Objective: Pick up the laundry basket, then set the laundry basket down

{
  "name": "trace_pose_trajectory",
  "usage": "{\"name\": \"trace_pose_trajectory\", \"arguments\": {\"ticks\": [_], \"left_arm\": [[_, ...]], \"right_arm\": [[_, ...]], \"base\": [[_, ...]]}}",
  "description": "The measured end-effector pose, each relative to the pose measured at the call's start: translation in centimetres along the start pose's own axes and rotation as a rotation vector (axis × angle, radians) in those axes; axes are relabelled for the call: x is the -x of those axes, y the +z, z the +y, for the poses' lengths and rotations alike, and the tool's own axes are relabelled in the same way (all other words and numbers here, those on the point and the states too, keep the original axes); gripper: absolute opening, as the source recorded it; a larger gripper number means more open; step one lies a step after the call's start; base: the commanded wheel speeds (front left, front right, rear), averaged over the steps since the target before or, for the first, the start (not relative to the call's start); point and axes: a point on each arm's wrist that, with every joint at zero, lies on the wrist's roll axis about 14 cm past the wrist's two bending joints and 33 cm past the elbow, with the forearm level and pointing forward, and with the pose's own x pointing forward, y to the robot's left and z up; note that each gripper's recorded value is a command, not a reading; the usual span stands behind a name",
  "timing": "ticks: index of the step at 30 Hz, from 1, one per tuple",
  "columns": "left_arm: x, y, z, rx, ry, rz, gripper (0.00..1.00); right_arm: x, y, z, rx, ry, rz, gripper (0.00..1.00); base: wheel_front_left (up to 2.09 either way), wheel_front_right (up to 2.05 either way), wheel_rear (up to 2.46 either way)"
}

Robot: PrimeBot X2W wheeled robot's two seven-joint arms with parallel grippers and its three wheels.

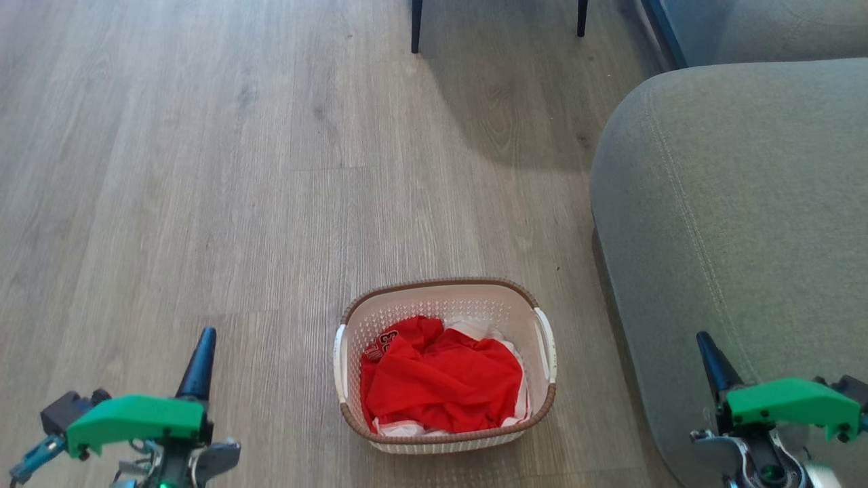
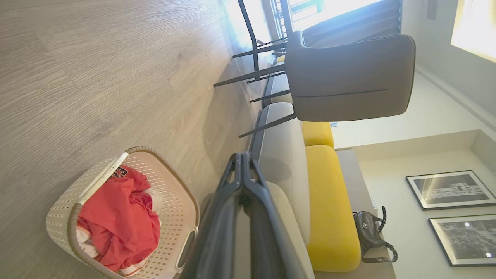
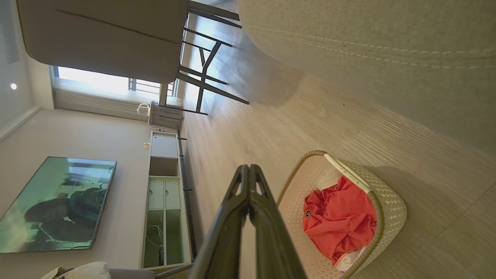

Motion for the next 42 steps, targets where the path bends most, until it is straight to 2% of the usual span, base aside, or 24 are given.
{"name": "trace_pose_trajectory", "arguments": {"ticks": [26,42], "left_arm": [[-1.1,1.2,-2.2,0.298,-0.093,-0.003,0.00],[-1.1,1.1,-2.2,0.308,-0.094,0.000,0.00]], "right_arm": [[-0.3,1.6,0.9,-0.294,0.039,-0.023,0.00],[-0.5,1.9,1.3,-0.302,0.051,-0.026,0.00]], "base": [[0.00,0.00,0.00],[0.00,0.00,0.00]]}}
